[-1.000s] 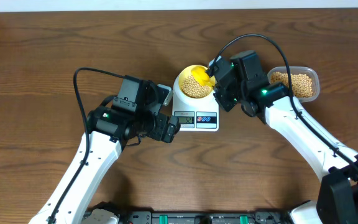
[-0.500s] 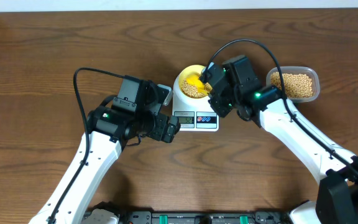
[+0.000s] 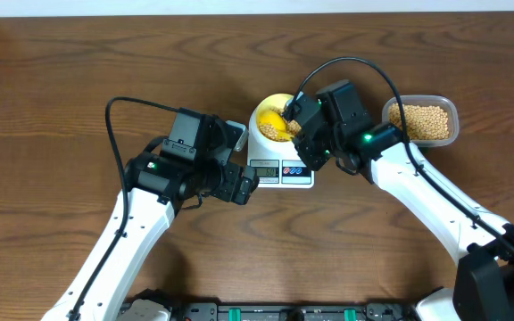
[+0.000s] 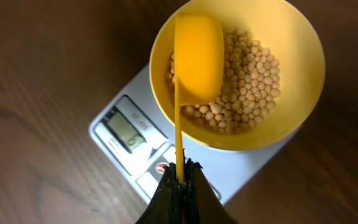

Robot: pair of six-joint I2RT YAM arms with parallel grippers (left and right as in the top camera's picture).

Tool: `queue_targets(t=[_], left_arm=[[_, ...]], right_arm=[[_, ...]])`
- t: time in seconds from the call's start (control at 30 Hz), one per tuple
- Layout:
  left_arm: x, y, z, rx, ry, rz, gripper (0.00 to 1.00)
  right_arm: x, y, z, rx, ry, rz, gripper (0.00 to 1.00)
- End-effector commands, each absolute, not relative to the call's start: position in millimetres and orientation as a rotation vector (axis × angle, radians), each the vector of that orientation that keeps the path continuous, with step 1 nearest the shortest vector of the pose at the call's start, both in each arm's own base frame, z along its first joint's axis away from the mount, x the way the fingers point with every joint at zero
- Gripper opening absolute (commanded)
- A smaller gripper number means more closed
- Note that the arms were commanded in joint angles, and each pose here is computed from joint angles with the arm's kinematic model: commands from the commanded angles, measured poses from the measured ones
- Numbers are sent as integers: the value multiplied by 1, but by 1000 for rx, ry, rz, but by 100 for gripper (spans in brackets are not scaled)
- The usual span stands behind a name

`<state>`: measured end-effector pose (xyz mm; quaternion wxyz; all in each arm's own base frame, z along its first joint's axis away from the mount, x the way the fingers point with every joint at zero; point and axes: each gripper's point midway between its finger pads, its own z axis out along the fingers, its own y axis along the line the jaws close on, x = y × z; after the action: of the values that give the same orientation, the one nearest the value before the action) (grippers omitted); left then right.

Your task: Scoop item into bowl and weigh 50g on scale

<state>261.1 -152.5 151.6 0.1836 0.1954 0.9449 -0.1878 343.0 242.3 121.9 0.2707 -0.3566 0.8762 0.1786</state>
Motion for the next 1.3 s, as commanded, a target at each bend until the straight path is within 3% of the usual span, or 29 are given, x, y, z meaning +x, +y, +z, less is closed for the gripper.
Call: queue_targets(t=[0.0,0.63,1.27], left_arm=[[258,-152,153,544,2663,-546,89],[258,-152,153,544,2663,-546,89],[258,-152,153,544,2663,-546,89]], right_arm=[[341,252,125,-917,2380,589,1],[365,222,128,-709,2429,594,1],[380,204,164,-457,2358,1039,1]])
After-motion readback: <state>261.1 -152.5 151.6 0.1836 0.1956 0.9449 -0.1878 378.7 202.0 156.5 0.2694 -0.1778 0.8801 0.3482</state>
